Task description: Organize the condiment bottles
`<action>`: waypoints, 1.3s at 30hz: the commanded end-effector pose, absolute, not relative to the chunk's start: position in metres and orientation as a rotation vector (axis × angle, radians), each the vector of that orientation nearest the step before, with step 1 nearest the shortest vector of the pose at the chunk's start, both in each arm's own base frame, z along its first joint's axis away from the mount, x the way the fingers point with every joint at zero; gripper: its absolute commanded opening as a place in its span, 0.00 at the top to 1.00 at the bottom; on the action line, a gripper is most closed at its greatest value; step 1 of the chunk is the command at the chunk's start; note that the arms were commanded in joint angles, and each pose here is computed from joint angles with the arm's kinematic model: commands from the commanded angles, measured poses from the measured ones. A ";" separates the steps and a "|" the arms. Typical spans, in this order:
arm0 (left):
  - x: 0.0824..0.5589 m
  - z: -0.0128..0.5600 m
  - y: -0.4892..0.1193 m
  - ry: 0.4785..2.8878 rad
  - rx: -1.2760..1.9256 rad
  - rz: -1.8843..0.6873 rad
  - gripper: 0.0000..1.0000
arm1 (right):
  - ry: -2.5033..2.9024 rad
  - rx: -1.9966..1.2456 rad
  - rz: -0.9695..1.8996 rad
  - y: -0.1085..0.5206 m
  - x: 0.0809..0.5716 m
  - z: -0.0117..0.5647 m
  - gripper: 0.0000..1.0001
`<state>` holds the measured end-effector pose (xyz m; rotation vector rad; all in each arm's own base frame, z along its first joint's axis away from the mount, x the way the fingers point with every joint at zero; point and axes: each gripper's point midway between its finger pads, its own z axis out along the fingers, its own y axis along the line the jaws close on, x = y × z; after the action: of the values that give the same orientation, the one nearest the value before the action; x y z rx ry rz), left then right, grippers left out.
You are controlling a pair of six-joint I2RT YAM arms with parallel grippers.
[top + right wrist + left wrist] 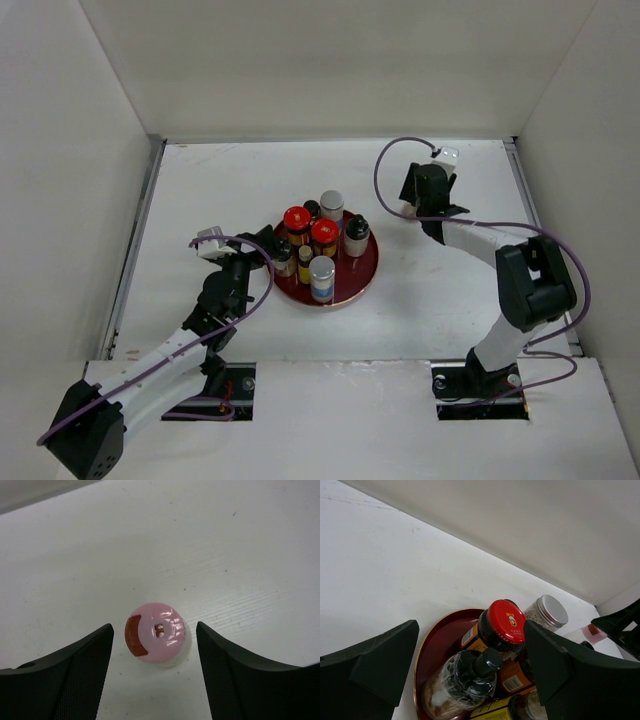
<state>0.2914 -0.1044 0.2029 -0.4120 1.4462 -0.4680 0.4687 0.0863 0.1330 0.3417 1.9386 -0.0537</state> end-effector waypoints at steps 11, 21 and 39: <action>0.292 0.212 -0.105 1.407 -0.429 -0.507 0.13 | 1.926 0.350 0.021 0.092 0.483 0.146 0.51; 0.292 0.211 -0.106 1.410 -0.434 -0.513 0.13 | 1.765 0.346 0.118 0.108 0.411 0.219 0.62; 0.295 0.212 -0.093 1.390 -0.466 -0.472 0.13 | 1.864 -0.030 0.527 0.238 0.248 0.201 0.61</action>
<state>0.2951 -0.0979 0.1996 -0.4399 1.4482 -0.4541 0.2491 0.2170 0.1914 -0.0474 1.9083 0.4415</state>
